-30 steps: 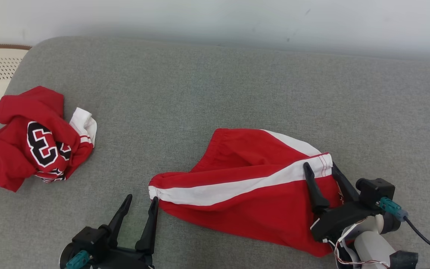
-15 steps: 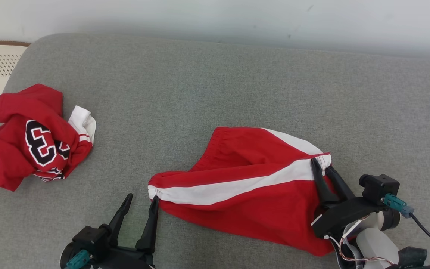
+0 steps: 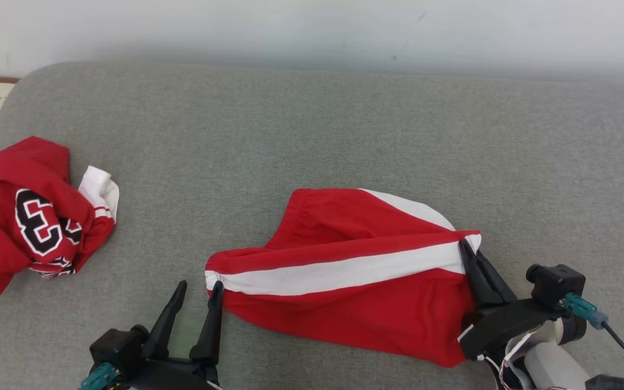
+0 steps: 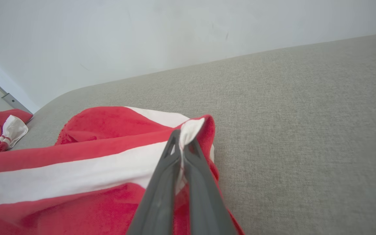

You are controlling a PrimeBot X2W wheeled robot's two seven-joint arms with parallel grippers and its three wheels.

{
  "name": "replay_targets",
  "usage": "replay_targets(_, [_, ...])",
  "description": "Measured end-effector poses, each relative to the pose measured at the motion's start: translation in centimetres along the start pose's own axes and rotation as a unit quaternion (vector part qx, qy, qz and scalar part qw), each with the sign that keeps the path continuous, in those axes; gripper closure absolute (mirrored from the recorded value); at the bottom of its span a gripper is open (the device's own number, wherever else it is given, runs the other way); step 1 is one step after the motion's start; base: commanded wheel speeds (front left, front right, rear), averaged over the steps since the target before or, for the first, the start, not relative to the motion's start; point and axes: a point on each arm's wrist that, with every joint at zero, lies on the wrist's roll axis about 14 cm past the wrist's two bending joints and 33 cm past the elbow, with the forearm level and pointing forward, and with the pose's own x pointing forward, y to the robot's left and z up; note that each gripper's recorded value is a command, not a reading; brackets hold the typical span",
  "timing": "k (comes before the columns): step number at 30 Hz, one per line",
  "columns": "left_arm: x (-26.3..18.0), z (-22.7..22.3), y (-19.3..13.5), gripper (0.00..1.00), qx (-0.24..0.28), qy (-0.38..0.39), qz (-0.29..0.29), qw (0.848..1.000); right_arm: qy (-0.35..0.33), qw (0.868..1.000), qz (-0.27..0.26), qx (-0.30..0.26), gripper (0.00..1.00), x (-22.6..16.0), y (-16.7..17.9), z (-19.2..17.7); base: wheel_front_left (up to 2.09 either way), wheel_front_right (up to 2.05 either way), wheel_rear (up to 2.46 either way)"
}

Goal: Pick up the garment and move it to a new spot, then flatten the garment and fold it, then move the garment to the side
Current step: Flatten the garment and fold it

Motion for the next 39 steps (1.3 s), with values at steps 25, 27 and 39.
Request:
replay_targets(25, [1.5, -1.6, -3.0, 0.29, -0.024, 0.024, -0.046, 0.998, 0.011, 1.000, -0.016, -0.007, 1.00, -3.0, -0.8, -0.6, 0.00, 0.00, 0.00])
replay_targets(27, [1.5, -1.7, -3.0, 0.84, -0.023, 0.026, -0.046, 0.998, 0.011, 1.000, -0.016, -0.007, 1.00, -3.0, -0.8, -0.6, 0.00, 0.00, 0.00])
replay_targets(39, [2.9, 0.0, -4.4, 1.00, 0.000, 0.009, -0.087, 0.996, -0.028, 0.999, -0.019, -0.014, 1.00, -1.9, -1.2, 2.2, 0.00, 0.00, 0.00])
